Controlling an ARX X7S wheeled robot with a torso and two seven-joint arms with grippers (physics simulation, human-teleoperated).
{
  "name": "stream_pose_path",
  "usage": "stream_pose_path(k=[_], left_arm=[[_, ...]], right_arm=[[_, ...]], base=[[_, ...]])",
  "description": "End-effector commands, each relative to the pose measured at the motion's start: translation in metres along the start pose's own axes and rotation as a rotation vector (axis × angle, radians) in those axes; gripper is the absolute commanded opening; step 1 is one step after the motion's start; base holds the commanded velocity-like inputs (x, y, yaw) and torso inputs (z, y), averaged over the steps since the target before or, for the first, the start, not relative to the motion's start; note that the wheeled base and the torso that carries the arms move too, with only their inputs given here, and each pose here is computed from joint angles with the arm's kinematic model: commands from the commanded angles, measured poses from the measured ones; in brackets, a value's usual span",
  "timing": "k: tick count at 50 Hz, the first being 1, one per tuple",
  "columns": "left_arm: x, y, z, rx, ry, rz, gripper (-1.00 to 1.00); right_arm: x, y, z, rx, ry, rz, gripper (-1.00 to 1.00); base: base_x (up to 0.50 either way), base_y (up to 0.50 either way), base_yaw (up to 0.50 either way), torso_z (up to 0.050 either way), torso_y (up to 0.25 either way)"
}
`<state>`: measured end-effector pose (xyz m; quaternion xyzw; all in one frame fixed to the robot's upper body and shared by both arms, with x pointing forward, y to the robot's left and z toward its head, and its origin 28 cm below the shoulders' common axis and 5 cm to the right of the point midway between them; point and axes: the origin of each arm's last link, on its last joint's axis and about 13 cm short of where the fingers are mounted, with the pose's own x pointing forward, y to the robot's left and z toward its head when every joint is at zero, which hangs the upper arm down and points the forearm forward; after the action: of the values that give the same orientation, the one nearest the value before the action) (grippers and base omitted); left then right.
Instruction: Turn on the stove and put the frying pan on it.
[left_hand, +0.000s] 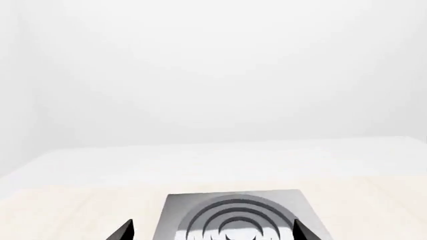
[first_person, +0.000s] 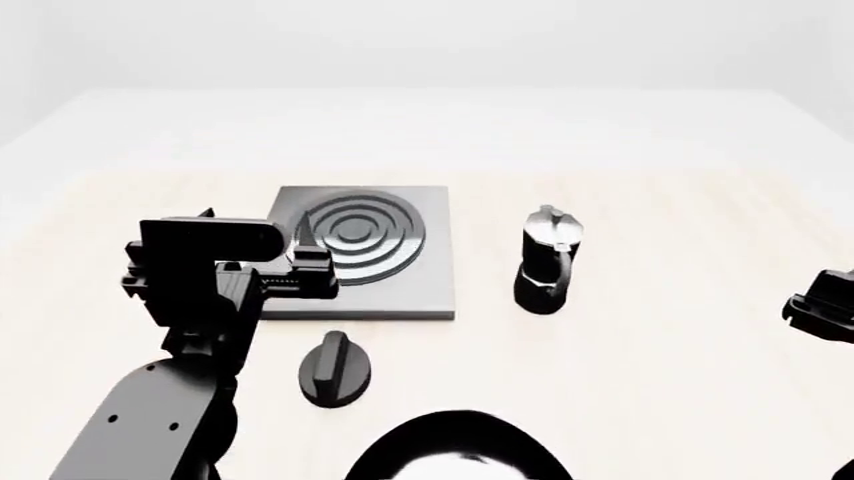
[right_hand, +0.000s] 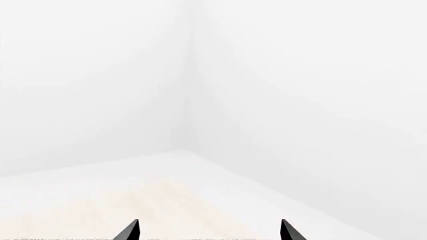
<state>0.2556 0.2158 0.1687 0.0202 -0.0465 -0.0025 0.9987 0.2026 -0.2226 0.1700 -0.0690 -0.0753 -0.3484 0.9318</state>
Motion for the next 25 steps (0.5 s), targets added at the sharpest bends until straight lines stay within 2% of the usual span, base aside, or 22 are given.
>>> stream_pose_path(k=[1, 5, 7, 9, 11, 12, 14, 16, 17, 18, 20, 24, 25], left_arm=[[0.000, 0.000, -0.001, -0.004, 0.010, -0.003, 1.00], [0.002, 0.001, 0.008, -0.012, 0.073, -0.005, 1.00], [0.005, 0.004, 0.021, 0.003, 0.137, -0.008, 1.00], [0.009, 0.006, 0.040, -0.009, 0.265, -0.042, 1.00], [0.014, 0.008, 0.051, 0.023, 0.304, -0.040, 1.00], [0.026, 0.022, 0.055, 0.064, 0.365, 0.036, 1.00], [0.043, 0.041, 0.060, 0.068, 0.503, 0.153, 1.00], [0.053, 0.041, 0.067, 0.054, 0.622, 0.204, 1.00], [0.051, 0.037, 0.072, 0.056, 0.639, 0.217, 1.00], [0.047, 0.033, 0.080, 0.039, 0.643, 0.134, 1.00], [0.041, 0.029, 0.090, -0.059, 0.684, -0.096, 1.00], [0.049, 0.037, 0.083, -0.049, 0.759, -0.075, 1.00], [0.051, 0.039, 0.081, -0.068, 0.772, -0.068, 1.00]], right_arm=[[0.001, 0.001, -0.002, -0.015, 0.028, -0.017, 1.00], [0.002, 0.002, -0.003, -0.008, 0.031, 0.005, 1.00], [0.003, 0.003, -0.004, -0.008, 0.042, 0.009, 1.00], [0.002, 0.004, -0.003, -0.009, 0.042, 0.018, 1.00], [0.002, 0.004, -0.003, -0.007, 0.042, 0.020, 1.00], [0.002, 0.005, -0.003, -0.009, 0.043, 0.025, 1.00], [0.002, 0.005, -0.003, -0.011, 0.045, 0.030, 1.00], [0.002, 0.006, -0.004, -0.012, 0.045, 0.036, 1.00], [0.002, 0.006, -0.004, -0.014, 0.045, 0.036, 1.00], [0.002, 0.007, -0.004, -0.019, 0.043, 0.037, 1.00], [0.002, 0.007, -0.004, -0.018, 0.044, 0.040, 1.00], [0.002, 0.008, -0.005, -0.018, 0.051, 0.047, 1.00], [0.002, 0.009, -0.005, -0.022, 0.050, 0.047, 1.00]], base=[[0.50, 0.00, 0.00, 0.000, 0.000], [0.00, 0.00, 0.00, 0.000, 0.000], [0.00, 0.00, 0.00, 0.000, 0.000], [0.00, 0.00, 0.00, 0.000, 0.000], [0.00, 0.00, 0.00, 0.000, 0.000], [0.00, 0.00, 0.00, 0.000, 0.000], [0.00, 0.00, 0.00, 0.000, 0.000], [0.00, 0.00, 0.00, 0.000, 0.000], [0.00, 0.00, 0.00, 0.000, 0.000], [0.00, 0.00, 0.00, 0.000, 0.000], [0.00, 0.00, 0.00, 0.000, 0.000], [0.00, 0.00, 0.00, 0.000, 0.000], [0.00, 0.00, 0.00, 0.000, 0.000]])
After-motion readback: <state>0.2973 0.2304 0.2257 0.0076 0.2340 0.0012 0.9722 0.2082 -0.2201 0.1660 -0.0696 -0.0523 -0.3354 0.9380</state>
